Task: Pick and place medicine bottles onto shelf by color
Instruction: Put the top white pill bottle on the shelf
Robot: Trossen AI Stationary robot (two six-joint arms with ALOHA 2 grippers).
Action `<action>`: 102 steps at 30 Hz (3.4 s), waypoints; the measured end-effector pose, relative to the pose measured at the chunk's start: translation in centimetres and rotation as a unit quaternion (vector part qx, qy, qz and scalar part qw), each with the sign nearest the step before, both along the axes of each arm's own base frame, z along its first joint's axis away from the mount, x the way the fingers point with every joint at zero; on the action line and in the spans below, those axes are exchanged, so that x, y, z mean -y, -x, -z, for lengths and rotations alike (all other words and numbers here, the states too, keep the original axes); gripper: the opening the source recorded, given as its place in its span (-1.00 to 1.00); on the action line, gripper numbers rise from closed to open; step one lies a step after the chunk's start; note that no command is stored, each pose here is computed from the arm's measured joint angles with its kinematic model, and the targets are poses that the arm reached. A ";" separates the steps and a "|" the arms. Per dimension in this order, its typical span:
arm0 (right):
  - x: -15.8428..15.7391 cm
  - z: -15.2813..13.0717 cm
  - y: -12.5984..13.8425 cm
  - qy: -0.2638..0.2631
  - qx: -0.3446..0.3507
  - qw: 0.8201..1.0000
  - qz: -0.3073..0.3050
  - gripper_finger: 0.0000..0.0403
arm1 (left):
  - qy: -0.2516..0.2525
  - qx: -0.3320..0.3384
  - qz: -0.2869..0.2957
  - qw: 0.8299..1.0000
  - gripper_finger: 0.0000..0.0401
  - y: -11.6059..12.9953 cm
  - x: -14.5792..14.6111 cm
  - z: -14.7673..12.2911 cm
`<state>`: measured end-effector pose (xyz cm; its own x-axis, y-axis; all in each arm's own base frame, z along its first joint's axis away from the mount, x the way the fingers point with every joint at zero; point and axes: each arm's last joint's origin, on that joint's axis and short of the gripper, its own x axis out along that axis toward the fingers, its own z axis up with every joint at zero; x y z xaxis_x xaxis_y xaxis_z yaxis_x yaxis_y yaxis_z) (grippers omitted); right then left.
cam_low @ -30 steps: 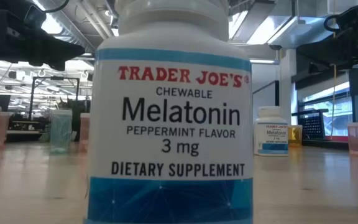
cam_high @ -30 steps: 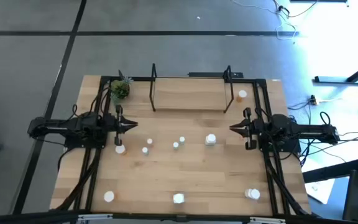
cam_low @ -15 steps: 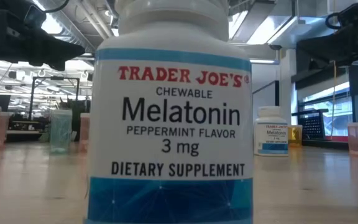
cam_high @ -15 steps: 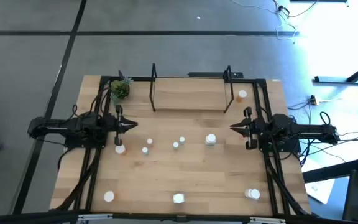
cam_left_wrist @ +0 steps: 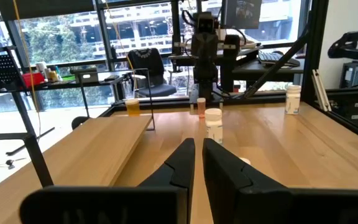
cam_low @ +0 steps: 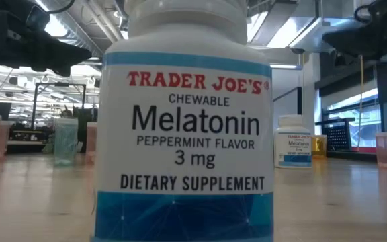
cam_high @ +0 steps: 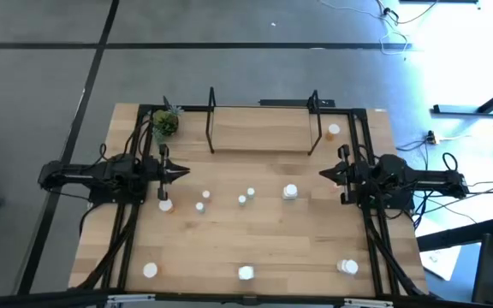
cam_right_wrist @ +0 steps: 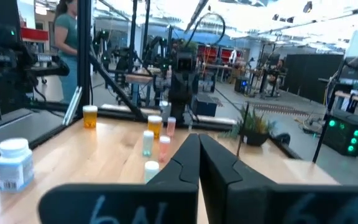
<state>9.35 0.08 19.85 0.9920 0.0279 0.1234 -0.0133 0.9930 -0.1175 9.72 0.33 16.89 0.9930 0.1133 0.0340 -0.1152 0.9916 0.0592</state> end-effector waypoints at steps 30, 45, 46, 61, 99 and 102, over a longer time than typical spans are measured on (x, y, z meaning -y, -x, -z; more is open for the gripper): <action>0.0 -13.6 -12.0 -0.039 -0.508 0.860 0.042 -0.86 | 0.000 0.000 0.000 1.000 -0.86 0.0 0.0 0.0; 0.3 -12.8 -15.9 -0.040 -0.547 0.835 0.051 -0.18 | 0.000 0.000 0.000 1.000 -0.86 0.0 0.0 0.0; 0.3 -12.6 -16.1 -0.034 -0.550 0.833 0.048 -0.13 | 0.000 0.000 0.000 1.000 -0.86 0.0 0.0 0.0; -0.1 -9.2 -18.4 0.017 -0.618 0.785 -0.053 0.05 | 0.000 0.000 0.000 1.000 -0.86 0.0 0.0 0.0; -0.6 -6.1 -20.3 -0.011 -0.665 0.746 -0.036 0.05 | 0.000 0.000 0.000 1.000 -0.86 0.0 0.0 0.0; -0.9 -6.1 -20.2 0.018 -0.667 0.744 -0.039 0.05 | 0.000 0.000 0.000 1.000 -0.86 0.0 0.0 0.0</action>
